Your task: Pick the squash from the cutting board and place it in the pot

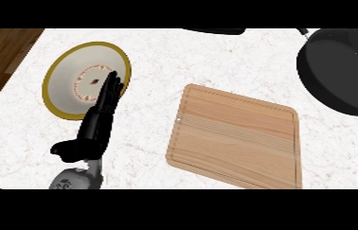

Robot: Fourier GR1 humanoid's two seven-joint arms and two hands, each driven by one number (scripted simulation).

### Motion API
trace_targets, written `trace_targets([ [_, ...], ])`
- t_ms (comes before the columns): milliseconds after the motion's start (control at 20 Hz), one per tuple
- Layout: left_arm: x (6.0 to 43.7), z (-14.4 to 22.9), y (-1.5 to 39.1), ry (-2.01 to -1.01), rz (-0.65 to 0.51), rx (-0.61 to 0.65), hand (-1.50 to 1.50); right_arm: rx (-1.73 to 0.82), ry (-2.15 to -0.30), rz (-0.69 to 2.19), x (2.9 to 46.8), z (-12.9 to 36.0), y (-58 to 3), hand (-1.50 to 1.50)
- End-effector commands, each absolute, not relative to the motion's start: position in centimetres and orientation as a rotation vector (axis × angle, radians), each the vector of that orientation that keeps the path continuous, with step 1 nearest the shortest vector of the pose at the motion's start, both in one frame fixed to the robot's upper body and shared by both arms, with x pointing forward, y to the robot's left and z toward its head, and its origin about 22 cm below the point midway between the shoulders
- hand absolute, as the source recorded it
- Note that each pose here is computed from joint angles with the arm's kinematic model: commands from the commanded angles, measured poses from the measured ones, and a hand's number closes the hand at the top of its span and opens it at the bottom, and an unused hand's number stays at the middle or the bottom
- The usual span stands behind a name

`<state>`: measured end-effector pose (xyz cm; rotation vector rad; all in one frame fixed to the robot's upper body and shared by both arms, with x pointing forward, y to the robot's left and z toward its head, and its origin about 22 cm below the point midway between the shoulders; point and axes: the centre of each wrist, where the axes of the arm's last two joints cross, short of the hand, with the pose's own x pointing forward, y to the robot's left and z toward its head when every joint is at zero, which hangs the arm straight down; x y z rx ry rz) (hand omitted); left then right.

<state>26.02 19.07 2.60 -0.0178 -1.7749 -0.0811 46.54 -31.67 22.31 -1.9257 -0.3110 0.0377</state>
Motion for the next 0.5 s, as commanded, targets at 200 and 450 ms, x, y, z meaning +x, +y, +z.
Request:
trace_targets([
  [200, 26.1, 2.3, 19.4, -1.758, -0.033, 0.0, 0.0, -1.872, -0.134, -0.227, 46.2, 19.2, -32.8, 1.5],
  [450, 26.3, 2.0, 19.4, -1.756, -0.037, 0.037, 0.0, -1.782, -0.159, -0.271, 46.1, 17.9, -32.9, 1.5],
])
